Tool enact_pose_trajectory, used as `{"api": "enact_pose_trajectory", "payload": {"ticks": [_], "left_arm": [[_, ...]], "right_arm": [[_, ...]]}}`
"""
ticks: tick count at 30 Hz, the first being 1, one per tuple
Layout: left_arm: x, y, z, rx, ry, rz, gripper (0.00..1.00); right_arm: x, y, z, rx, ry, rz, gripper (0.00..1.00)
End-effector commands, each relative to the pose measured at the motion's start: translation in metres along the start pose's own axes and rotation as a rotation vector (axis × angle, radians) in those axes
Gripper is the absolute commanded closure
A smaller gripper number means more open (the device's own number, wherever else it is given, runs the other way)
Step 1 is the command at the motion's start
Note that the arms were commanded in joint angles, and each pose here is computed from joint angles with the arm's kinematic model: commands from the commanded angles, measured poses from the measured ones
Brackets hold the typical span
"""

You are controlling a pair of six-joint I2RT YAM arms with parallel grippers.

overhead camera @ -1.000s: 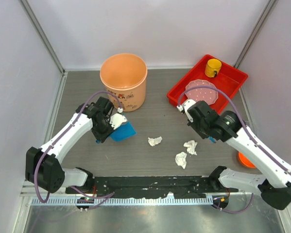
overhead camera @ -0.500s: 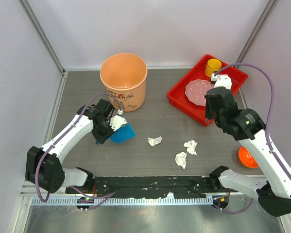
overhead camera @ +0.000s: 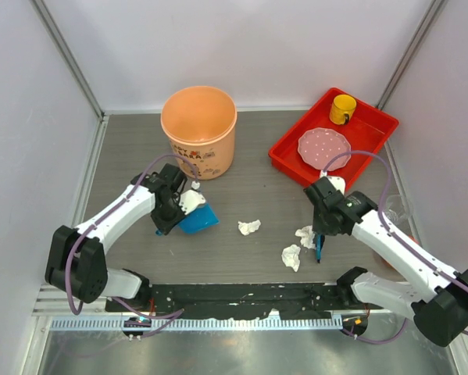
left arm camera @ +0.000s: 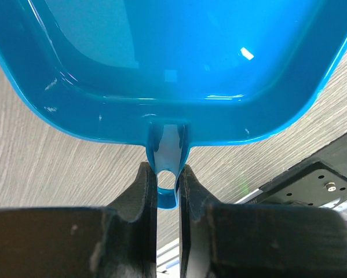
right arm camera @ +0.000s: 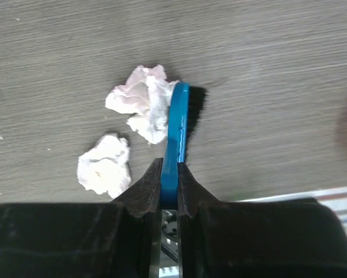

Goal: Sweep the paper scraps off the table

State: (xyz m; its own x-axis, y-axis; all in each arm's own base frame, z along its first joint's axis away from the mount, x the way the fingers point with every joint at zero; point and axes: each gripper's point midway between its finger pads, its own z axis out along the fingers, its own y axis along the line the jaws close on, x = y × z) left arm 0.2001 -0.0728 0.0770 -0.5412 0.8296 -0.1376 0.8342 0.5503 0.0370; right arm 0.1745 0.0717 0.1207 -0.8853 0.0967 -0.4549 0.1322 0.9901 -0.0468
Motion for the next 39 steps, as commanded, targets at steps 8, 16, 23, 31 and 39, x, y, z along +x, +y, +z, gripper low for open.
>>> {"api": "enact_pose_trajectory", "payload": {"ticks": [8, 16, 23, 31, 39], "left_arm": [[-0.001, 0.0, 0.003, 0.011, -0.002, 0.003, 1.0], [0.003, -0.003, -0.002, 0.011, 0.007, -0.007, 1.0], [0.003, -0.003, -0.003, 0.008, 0.0, -0.007, 1.0], [0.008, 0.0, 0.012, 0.019, 0.058, 0.01, 1.0], [-0.001, -0.007, 0.022, 0.105, 0.074, -0.011, 1.0]], "right_arm": [[-0.048, 0.154, 0.008, -0.415, -0.177, 0.147, 0.99], [-0.084, 0.182, -0.011, -0.399, -0.267, 0.042, 0.99], [-0.105, 0.105, -0.065, -0.202, -0.381, 0.011, 0.99], [-0.004, 0.019, -0.072, -0.008, -0.018, -0.018, 0.99], [0.079, 0.055, -0.034, -0.189, 0.282, 0.024, 0.99]]}}
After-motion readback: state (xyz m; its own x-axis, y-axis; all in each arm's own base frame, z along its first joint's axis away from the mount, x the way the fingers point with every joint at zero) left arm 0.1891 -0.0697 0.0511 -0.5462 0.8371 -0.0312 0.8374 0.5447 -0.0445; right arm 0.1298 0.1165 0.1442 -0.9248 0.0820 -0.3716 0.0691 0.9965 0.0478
